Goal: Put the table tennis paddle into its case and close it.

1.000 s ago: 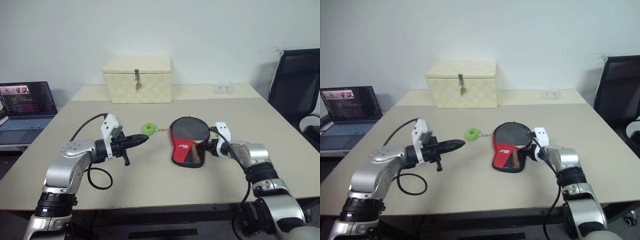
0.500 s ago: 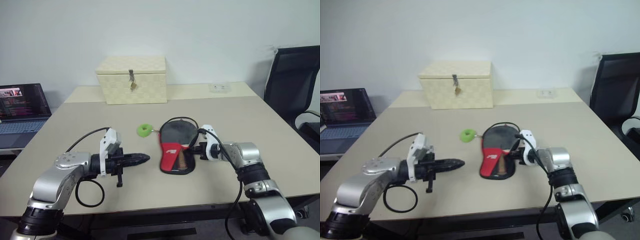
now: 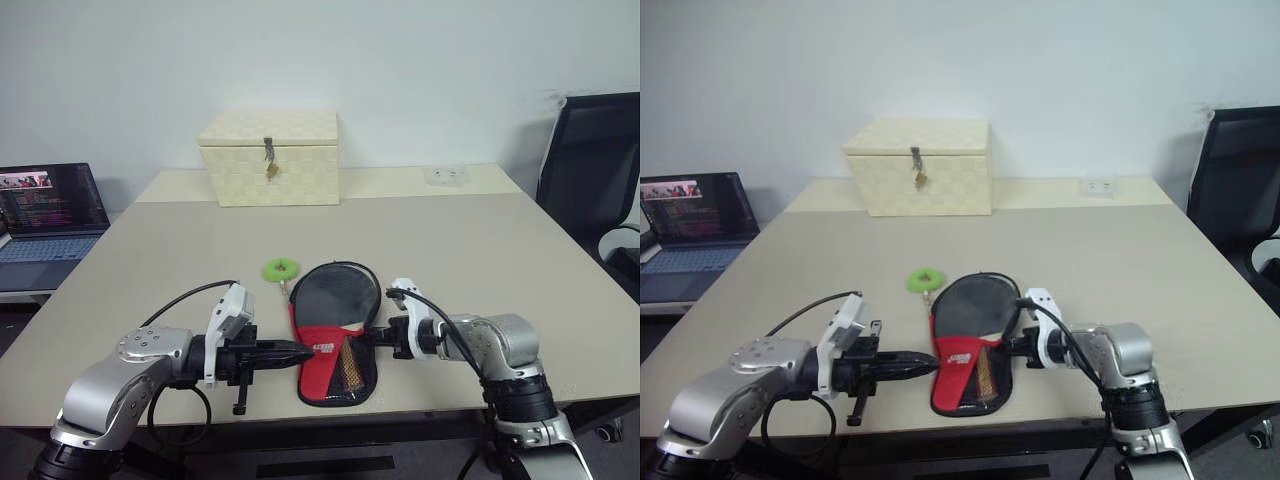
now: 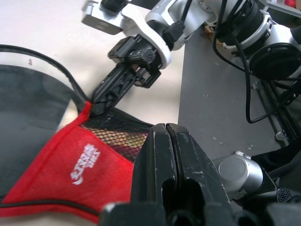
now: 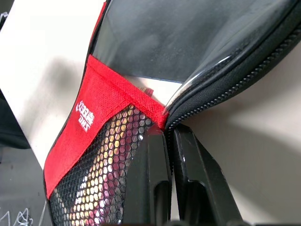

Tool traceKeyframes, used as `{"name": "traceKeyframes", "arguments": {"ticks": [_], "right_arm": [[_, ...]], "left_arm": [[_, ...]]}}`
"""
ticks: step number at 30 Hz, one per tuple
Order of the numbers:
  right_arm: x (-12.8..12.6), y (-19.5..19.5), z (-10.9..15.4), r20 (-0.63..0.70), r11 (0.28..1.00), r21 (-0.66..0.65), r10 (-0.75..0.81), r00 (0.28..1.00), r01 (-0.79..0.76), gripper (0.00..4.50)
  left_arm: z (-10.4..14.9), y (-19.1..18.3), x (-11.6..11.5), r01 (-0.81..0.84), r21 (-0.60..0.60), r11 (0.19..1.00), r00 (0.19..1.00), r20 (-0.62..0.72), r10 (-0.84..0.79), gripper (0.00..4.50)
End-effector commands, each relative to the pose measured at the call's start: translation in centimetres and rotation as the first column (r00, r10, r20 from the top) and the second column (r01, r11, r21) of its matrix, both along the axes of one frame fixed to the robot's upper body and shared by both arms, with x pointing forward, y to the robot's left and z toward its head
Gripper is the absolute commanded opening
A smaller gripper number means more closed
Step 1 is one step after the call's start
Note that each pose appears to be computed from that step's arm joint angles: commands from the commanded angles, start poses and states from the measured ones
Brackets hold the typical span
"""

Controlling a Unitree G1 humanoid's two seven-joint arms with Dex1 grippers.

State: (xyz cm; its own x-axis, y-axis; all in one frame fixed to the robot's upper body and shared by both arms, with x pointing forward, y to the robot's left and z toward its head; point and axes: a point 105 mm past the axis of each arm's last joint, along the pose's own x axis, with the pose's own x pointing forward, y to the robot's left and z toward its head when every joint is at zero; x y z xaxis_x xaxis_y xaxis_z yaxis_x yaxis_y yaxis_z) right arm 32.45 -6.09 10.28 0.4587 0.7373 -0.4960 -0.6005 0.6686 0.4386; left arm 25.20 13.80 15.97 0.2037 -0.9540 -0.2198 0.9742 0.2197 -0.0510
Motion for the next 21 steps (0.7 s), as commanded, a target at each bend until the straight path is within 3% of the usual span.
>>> {"name": "traceKeyframes", "arguments": {"ticks": [1, 21], "right_arm": [[-0.3, -0.1, 0.6, 0.015, 1.0, 0.019, -0.01, 1.0, 0.009, 0.03], [-1.4, -0.3, 0.1, -0.014, 1.0, 0.025, -0.017, 1.0, 0.018, 0.03]], "left_arm": [[0.6, -0.1, -0.2, 0.027, 0.01, 1.0, 0.999, 0.029, -0.027, 0.0], [0.2, 0.0, -0.3, 0.016, 0.013, 1.0, 0.999, 0.03, -0.017, 0.0]]}}
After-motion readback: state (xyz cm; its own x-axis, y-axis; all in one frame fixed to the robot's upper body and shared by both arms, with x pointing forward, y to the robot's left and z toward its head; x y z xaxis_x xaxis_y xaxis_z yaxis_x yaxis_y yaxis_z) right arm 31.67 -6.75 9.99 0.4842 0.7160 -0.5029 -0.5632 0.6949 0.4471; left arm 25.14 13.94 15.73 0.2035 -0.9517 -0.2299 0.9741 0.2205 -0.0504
